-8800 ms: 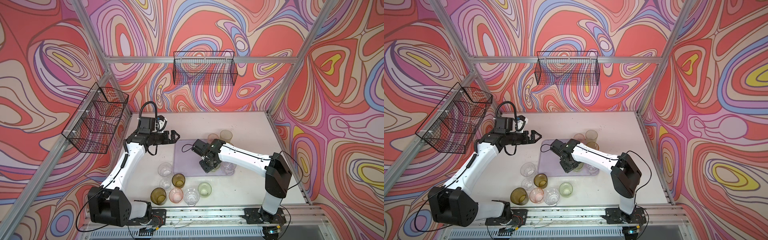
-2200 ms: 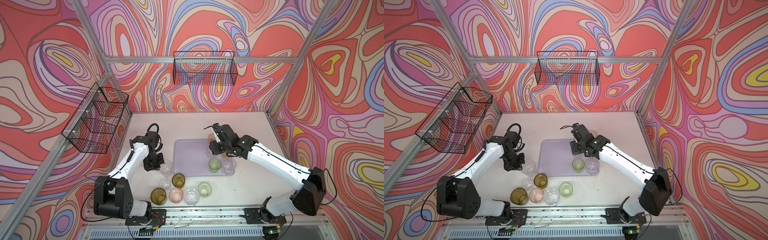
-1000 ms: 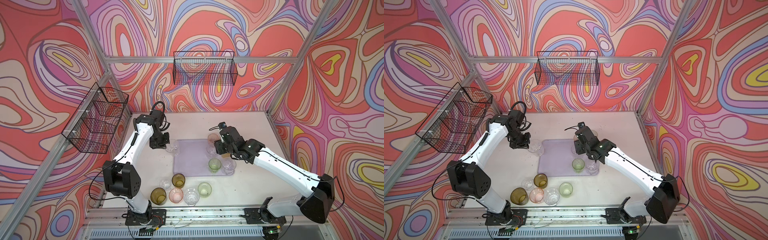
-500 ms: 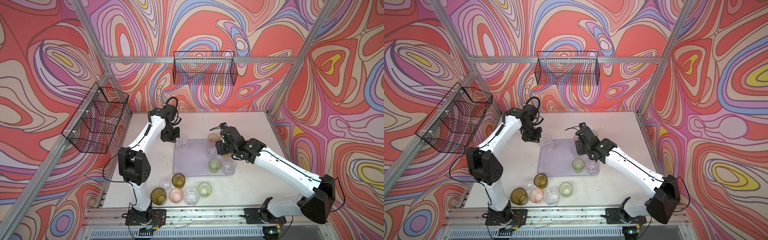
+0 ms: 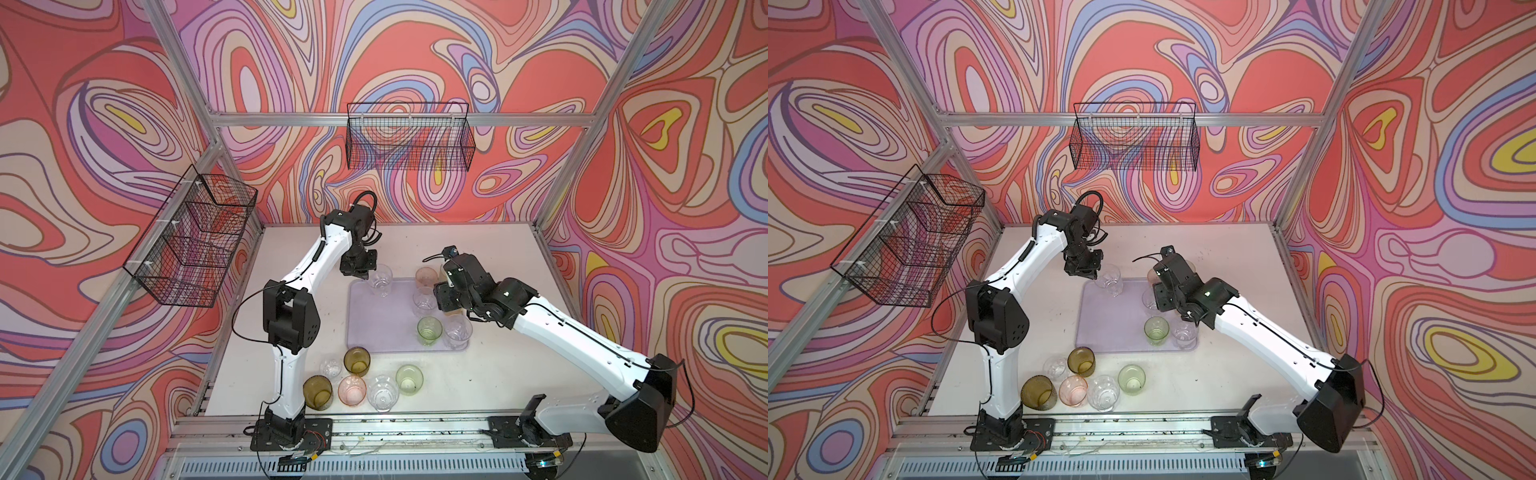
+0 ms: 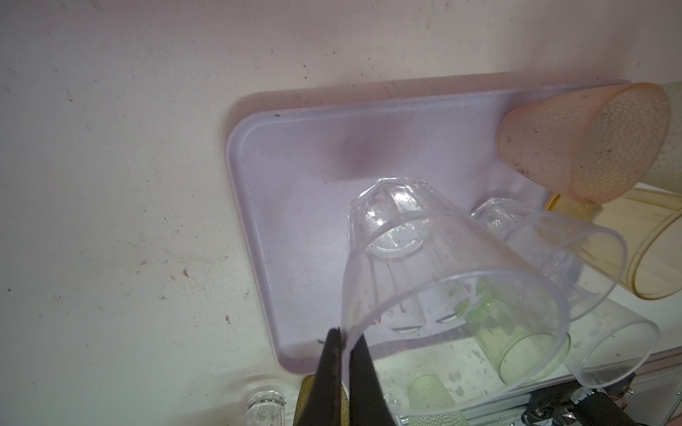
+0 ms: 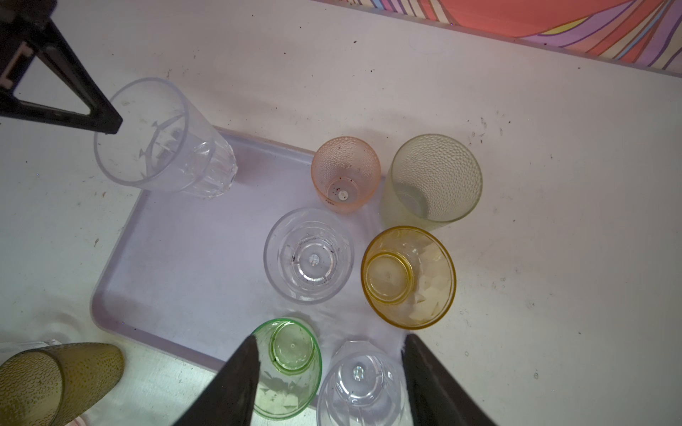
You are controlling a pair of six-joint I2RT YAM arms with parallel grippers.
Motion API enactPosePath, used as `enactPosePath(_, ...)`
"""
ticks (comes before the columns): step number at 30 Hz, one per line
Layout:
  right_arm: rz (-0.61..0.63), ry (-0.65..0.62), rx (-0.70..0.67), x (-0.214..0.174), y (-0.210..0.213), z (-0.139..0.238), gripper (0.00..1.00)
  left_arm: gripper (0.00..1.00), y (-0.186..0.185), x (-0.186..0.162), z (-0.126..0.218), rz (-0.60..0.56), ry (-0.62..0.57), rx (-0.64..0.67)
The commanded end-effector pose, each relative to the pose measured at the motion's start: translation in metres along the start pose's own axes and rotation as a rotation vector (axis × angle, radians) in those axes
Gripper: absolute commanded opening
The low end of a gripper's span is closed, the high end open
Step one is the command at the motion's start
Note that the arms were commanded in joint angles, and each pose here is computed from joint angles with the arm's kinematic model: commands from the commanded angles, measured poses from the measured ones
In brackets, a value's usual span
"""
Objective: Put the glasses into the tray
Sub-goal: 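Lift the tall clear cup with the left gripper and carry it onto the tray, then lower the tall clear cup upside down at the tray's far edge beside the pink cup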
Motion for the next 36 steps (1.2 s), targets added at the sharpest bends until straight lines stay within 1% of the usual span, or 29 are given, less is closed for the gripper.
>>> enactPosePath(1,-0.013,-0.011,-0.013,0.000,-0.006,0.007,0.64,0.00,-0.006,0.000,-0.003,-0.018,0.028,0.016)
enactPosePath(6,-0.011,-0.005,-0.021,-0.001,-0.008,0.007,0.63,0.00,-0.015,0.011,-0.010,-0.043,0.003,0.028)
enactPosePath(8,-0.011,-0.002,-0.021,-0.002,-0.007,0.006,0.63,0.00,-0.021,0.015,-0.014,-0.049,-0.005,0.012)
enactPosePath(15,-0.016,0.010,-0.019,-0.003,-0.007,0.007,0.63,0.00,-0.033,0.023,-0.030,-0.072,0.007,0.002)
enactPosePath(36,-0.029,0.030,-0.014,-0.011,-0.009,0.006,0.62,0.00,-0.048,0.039,-0.051,-0.097,-0.018,-0.012)
Point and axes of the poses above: each gripper's point midway between its finger pads, its own z axis back along the fingers, its own y axis along the line the jaws close on, x = y × z, the point moved 3 cm from there along z, back along the fingers, and after that the axes turned 13 degrees about -z, right-handed, at the moved point
